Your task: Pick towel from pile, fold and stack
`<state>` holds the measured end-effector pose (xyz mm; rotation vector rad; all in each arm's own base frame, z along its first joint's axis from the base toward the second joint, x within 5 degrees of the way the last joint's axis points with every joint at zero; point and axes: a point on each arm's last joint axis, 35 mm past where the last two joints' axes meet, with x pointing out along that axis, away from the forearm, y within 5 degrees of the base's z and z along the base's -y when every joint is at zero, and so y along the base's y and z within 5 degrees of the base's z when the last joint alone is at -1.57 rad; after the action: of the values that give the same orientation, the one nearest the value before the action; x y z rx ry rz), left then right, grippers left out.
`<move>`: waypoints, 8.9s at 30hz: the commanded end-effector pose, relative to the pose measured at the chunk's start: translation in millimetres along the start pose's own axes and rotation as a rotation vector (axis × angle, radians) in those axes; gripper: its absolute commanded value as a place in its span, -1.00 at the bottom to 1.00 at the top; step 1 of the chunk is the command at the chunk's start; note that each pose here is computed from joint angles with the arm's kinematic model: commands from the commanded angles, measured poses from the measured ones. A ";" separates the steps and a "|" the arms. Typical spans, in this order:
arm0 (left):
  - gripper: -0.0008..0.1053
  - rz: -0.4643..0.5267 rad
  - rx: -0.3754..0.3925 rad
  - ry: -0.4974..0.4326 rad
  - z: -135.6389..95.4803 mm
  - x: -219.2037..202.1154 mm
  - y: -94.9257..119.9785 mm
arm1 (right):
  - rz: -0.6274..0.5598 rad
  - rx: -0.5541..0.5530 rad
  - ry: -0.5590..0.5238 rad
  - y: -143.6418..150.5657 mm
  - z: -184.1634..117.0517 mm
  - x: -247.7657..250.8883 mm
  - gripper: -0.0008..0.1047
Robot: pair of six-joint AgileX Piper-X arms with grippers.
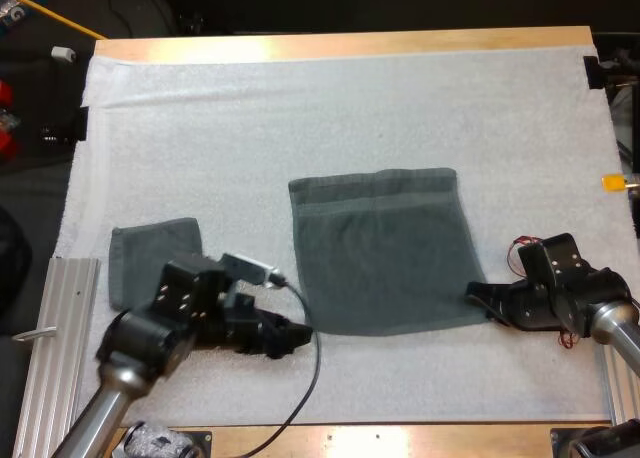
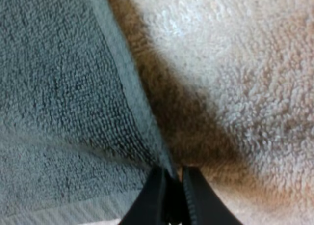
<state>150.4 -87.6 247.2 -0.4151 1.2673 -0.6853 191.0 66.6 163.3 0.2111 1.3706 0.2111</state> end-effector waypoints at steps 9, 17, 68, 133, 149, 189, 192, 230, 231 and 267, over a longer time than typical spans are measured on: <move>0.21 0.093 -0.031 0.131 18.6 63.8 14.2 | -0.007 -0.009 -0.009 -1.1 0.6 -1.4 -0.99; 0.21 0.135 -0.077 0.167 27.6 97.9 33.6 | -0.006 -0.011 -0.019 -0.8 1.5 -1.4 -0.99; -0.98 0.041 0.067 0.325 -13.2 51.7 -1.8 | 0.107 -0.073 -0.012 2.3 -44.8 -65.3 -0.99; 0.20 -0.456 -0.212 -0.136 124.0 43.6 56.4 | 0.596 0.174 -0.682 40.8 85.0 -36.2 0.25; 0.20 -0.267 -0.073 -0.357 72.9 -46.1 -4.9 | 0.299 -0.161 -0.572 45.1 55.9 -108.2 0.25; 0.20 -0.035 -0.247 -0.464 -0.8 -91.6 -23.2 | 0.080 -0.240 -0.256 -27.7 105.7 -69.1 0.25; 0.20 -0.035 -0.255 -0.462 -1.1 -91.5 -23.1 | 0.137 -0.233 -0.217 -31.1 112.6 -48.7 0.25; 0.20 -0.026 -0.274 -0.436 -4.0 -90.1 -21.7 | 0.326 -0.117 0.114 -0.3 108.8 73.6 -0.70; 0.20 -0.026 -0.271 -0.436 -4.0 -90.1 -21.7 | 0.308 -0.124 0.110 -0.4 108.8 71.8 -0.78; 0.20 0.025 -0.213 -0.245 -25.3 -71.3 -5.4 | -0.049 -0.367 -0.042 108.6 81.6 -15.5 -0.99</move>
<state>115.6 -41.4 295.7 -0.6373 1.1075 -0.4524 263.2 164.1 220.8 -0.1464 1.2718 0.4114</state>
